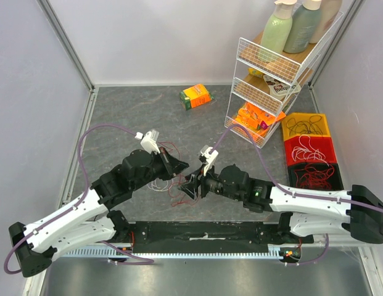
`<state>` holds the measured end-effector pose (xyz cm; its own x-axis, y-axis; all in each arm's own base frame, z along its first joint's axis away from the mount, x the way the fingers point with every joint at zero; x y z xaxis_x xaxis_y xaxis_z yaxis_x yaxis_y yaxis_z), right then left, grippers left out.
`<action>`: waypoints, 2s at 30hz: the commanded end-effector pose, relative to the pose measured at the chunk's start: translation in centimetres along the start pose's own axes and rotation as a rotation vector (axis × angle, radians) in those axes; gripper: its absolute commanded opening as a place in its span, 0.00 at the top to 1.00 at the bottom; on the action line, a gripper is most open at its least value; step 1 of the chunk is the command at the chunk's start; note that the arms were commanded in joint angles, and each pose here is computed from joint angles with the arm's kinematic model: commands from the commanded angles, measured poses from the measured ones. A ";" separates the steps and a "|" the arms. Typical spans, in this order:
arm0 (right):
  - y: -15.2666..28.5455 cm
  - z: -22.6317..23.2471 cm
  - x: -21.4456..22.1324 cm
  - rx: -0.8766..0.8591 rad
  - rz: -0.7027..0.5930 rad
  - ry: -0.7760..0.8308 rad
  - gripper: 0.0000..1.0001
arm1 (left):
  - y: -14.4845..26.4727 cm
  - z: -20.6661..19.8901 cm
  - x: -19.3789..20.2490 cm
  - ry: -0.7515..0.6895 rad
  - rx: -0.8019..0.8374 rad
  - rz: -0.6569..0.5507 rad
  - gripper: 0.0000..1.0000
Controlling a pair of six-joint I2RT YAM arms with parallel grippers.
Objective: Untangle the cables
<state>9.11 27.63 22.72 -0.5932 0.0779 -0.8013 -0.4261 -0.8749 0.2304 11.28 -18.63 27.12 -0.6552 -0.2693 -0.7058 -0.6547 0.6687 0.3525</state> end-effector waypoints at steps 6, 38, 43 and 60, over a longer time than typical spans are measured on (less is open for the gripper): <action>-1.7 2.0 -1.6 -0.126 -0.155 -0.073 0.47 | 0.6 -1.4 -1.4 0.079 0.055 -0.040 0.98; 11.4 -6.2 -7.7 0.750 -0.301 -0.042 1.00 | 4.2 0.5 -1.6 0.011 0.007 -0.144 0.10; 17.4 -6.8 -11.4 1.132 -0.424 -0.034 1.00 | 4.3 0.7 -1.4 0.005 0.016 -0.145 0.10; 25.9 -7.3 -18.3 1.802 -0.737 -0.005 1.00 | 5.1 0.0 -0.8 0.032 0.139 -0.104 0.11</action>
<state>14.83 1.93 37.11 -0.0877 0.2281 -0.9697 -0.7407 0.6360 0.2166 8.74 -15.15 29.11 -0.6130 -0.3467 -0.7099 -0.6721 0.7012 0.2380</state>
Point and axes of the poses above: each gripper's point midway between its finger pads, its own y axis back along the fingers, its own z axis along the line the jaws close on, x = y × z, the point moved 10 cm from there along y, back along the fingers, and after that the axes turned 12 degrees about -y, right-handed, at the moved point
